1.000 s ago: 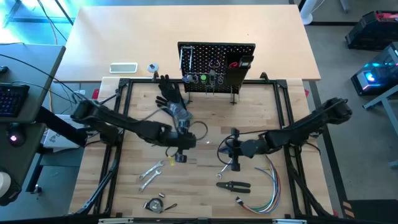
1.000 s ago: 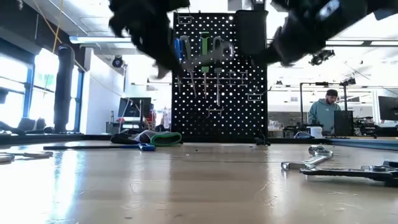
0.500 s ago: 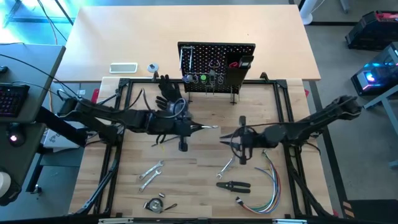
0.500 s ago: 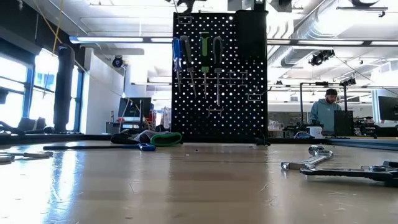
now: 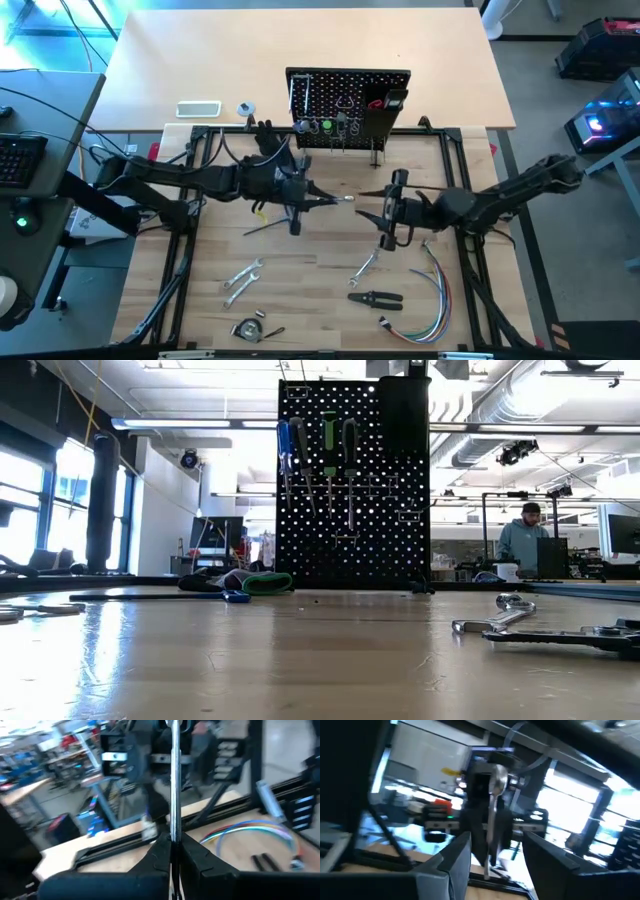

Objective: Hang tools onto peg board
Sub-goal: Hang the silver wrench on the pegboard

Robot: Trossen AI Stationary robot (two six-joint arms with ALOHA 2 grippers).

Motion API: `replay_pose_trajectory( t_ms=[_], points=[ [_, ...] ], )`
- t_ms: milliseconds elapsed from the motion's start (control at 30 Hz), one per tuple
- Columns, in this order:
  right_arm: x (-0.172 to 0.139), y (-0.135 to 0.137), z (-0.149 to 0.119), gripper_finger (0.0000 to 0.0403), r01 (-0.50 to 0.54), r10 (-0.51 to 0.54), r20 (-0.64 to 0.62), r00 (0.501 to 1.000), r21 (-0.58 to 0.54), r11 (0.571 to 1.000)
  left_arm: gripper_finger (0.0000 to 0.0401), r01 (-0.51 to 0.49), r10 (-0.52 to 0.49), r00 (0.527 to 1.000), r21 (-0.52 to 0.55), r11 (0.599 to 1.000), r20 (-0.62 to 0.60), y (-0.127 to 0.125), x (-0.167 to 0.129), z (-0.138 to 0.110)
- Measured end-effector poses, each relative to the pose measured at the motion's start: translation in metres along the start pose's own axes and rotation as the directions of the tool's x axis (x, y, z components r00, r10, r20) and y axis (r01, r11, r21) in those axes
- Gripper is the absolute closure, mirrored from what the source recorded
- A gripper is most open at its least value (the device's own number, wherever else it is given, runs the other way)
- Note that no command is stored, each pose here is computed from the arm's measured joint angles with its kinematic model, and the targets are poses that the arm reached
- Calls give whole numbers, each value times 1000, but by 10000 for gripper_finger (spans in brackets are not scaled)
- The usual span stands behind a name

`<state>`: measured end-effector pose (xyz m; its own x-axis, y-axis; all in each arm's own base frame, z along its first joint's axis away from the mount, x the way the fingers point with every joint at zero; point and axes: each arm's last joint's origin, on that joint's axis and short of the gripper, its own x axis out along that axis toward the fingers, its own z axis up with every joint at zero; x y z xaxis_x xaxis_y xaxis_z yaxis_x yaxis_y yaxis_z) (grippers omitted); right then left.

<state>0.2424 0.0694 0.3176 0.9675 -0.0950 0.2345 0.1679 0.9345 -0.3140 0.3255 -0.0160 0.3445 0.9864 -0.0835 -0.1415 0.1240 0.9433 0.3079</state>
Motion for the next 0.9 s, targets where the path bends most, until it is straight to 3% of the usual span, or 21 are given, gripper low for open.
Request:
replay_pose_trajectory(
  t_ms=[67, 133, 367, 567, 900],
  points=[
    [3, -1, 3, 231, -60, 60, 10, 998, 3, 998, 396, 34, -33, 999, -25, 999, 12, 3, 0, -1],
    [7, -2, 6, 231, -82, 82, 13, 997, 19, 996, 396, 1, -1, 1000, -35, 999, 1, 6, 0, -2],
    [18, 3, -5, 231, 64, -58, -105, 993, 57, 996, 396, -237, 243, 967, 80, 968, -79, 9, -1, -5],
    [26, 8, -18, 231, 205, -185, -159, 970, 123, 971, 396, -418, 448, 887, 218, 882, -113, -1, 2, -1],
    [41, 3, -30, 231, 351, -337, -100, 936, 217, 911, 396, -564, 667, 735, 435, 702, -122, -28, 33, -14]
  ],
)
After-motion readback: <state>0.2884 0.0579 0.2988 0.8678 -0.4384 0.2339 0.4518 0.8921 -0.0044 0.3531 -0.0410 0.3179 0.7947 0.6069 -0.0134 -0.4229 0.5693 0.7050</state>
